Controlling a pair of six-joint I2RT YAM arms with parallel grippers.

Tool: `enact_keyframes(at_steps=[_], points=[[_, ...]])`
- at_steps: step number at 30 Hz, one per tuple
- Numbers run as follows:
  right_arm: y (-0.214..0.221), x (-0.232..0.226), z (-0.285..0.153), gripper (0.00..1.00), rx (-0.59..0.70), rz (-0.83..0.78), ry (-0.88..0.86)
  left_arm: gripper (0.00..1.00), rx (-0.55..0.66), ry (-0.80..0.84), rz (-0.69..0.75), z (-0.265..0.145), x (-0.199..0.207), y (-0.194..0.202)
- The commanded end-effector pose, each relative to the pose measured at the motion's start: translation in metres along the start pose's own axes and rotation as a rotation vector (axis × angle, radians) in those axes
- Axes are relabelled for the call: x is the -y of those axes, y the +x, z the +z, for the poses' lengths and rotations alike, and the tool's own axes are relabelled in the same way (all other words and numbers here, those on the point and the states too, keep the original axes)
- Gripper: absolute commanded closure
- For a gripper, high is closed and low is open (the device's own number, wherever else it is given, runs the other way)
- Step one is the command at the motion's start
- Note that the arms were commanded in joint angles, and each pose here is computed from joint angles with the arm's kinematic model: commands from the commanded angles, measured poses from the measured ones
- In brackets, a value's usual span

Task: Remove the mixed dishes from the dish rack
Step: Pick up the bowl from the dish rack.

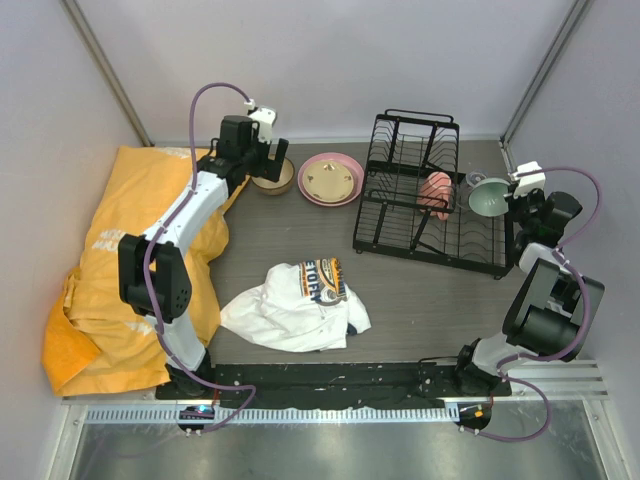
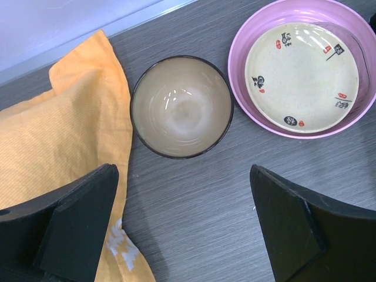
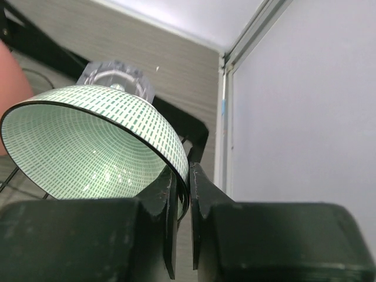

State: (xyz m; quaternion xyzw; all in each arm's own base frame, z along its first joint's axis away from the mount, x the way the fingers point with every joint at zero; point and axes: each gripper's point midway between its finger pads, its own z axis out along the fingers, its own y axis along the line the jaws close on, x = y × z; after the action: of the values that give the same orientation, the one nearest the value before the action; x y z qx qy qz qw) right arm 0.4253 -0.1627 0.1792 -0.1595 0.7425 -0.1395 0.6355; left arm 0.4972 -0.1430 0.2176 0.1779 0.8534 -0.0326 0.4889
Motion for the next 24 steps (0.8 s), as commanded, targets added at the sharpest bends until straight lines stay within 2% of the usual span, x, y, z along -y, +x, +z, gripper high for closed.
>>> enact_keyframes(at_steps=[1, 11, 24], points=[[-0.032, 0.012, 0.001, 0.94, 0.115, -0.034, 0.048, 0.01, 0.05, 0.007, -0.012, 0.004, 0.005, -0.014], [-0.056, 0.017, -0.014, 0.93, 0.112, -0.027, 0.044, 0.01, 0.059, 0.021, -0.009, -0.001, 0.012, -0.019], [-0.126, 0.03, -0.06, 0.93, 0.102, -0.024, 0.053, 0.01, 0.143, 0.197, -0.003, -0.05, 0.056, -0.05]])
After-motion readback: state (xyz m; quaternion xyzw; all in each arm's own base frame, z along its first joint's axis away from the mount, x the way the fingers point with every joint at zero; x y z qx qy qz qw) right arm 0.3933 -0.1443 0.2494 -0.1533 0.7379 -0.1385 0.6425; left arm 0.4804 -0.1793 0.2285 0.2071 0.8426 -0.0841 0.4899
